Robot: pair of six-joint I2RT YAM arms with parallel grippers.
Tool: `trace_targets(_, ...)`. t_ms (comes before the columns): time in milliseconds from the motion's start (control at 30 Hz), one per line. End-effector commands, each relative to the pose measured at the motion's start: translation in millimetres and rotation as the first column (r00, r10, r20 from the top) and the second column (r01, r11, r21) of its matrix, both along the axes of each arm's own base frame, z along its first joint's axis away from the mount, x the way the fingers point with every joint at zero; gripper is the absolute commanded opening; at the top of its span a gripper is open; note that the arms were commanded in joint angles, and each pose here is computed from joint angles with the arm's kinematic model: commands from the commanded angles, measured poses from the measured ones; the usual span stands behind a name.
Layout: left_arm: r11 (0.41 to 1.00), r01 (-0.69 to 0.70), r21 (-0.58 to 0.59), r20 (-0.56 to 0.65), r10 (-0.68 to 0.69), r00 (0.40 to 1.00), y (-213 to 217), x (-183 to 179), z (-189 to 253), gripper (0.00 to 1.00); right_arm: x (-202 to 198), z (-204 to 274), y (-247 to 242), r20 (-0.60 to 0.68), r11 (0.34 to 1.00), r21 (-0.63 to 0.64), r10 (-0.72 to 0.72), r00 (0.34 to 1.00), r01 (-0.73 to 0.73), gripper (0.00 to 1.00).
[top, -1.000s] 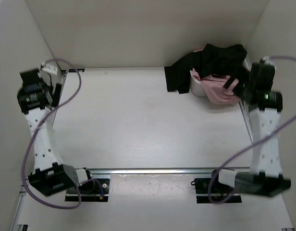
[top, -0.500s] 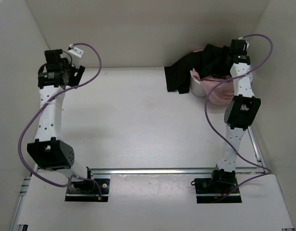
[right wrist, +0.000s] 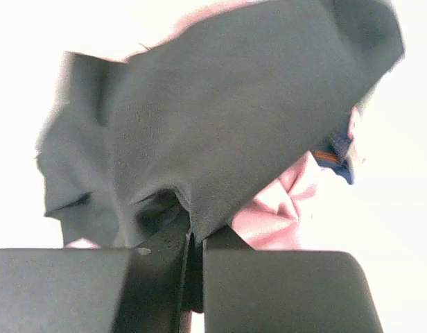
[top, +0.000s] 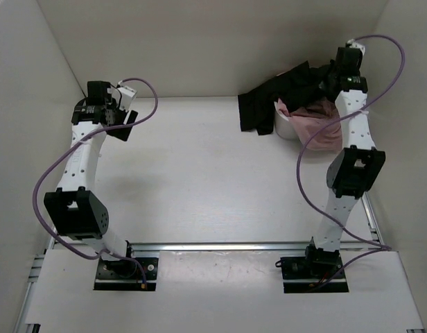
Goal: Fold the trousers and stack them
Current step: Grab the trousers from the pile
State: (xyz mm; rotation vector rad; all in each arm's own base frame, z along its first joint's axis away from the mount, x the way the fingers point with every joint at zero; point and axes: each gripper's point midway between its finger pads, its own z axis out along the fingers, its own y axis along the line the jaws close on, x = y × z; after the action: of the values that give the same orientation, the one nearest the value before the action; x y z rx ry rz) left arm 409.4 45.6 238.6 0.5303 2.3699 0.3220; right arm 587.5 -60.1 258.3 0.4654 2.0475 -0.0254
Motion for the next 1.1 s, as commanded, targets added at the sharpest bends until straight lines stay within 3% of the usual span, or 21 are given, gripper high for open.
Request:
trace_targets(0,1.000,-0.028,-0.001,0.004,0.028,1.000,0.6,-34.6,6.5,0.90,-82.4,202.6,57.4,0.363,0.977,-0.208,0.130,0.923,-0.056,0.00)
trace_targets(133,0.997,-0.075,0.015,-0.073,0.076,0.994,5.9,-58.3,-15.2,0.90,-184.9,294.3,160.6,0.507,0.922,-0.332,0.351,0.788,-0.197,0.00)
trace_targets(233,0.997,-0.076,0.017,-0.094,0.077,0.993,5.9,-68.9,-15.8,0.90,-236.4,317.2,219.6,0.562,0.897,-0.329,0.437,0.702,-0.295,0.00)
trace_targets(367,0.997,-0.068,0.023,-0.094,0.070,0.993,6.1,-72.3,-11.0,0.92,-257.0,303.4,262.8,0.568,0.902,-0.208,0.427,0.703,-0.380,0.00)
trace_targets(467,0.997,-0.075,0.030,-0.061,0.077,0.995,8.0,-71.0,0.5,0.94,-248.2,246.5,301.9,0.494,0.897,-0.044,0.402,0.771,-0.440,0.00)
trace_targets(533,0.997,-0.075,0.030,-0.052,0.077,0.996,8.1,-69.7,3.8,0.95,-235.1,188.9,323.8,0.385,0.895,-0.004,0.414,0.825,-0.447,0.00)
trace_targets(700,0.995,-0.080,0.052,-0.072,0.083,0.994,11.6,-74.5,2.3,0.96,-207.6,58.7,356.6,0.066,0.879,-0.006,0.476,0.877,-0.477,0.00)
trace_targets(767,0.994,-0.085,0.061,-0.085,0.090,0.992,13.4,-76.8,-2.2,0.96,-189.3,20.4,359.9,-0.025,0.867,0.022,0.498,0.867,-0.498,0.03)
trace_targets(833,0.995,-0.076,0.068,-0.111,0.084,0.990,13.6,-80.9,-8.6,0.96,-179.4,-5.3,365.8,-0.079,0.837,0.088,0.547,0.833,-0.541,0.17)
trace_targets(867,0.995,-0.075,0.069,-0.129,0.084,0.988,13.5,-84.2,-12.8,0.96,-163.8,-18.7,351.0,-0.107,0.845,0.118,0.532,0.840,-0.521,0.42)
trace_targets(900,0.996,-0.068,0.060,-0.145,0.076,0.986,11.6,-86.2,-18.6,0.96,-162.5,-42.8,353.5,-0.172,0.822,0.191,0.566,0.806,-0.536,0.77)
trace_targets(1000,0.999,-0.028,0.020,-0.251,0.032,0.967,-3.5,-102.8,-43.5,0.92,-156.1,-48.9,334.8,-0.206,0.807,0.284,0.579,0.789,-0.518,0.97)
trace_targets(1067,1.000,-0.009,0.010,-0.342,0.012,0.940,-9.4,-118.6,-71.0,0.87,-173.0,-41.1,327.0,-0.185,0.790,0.232,0.609,0.771,-0.568,0.98)
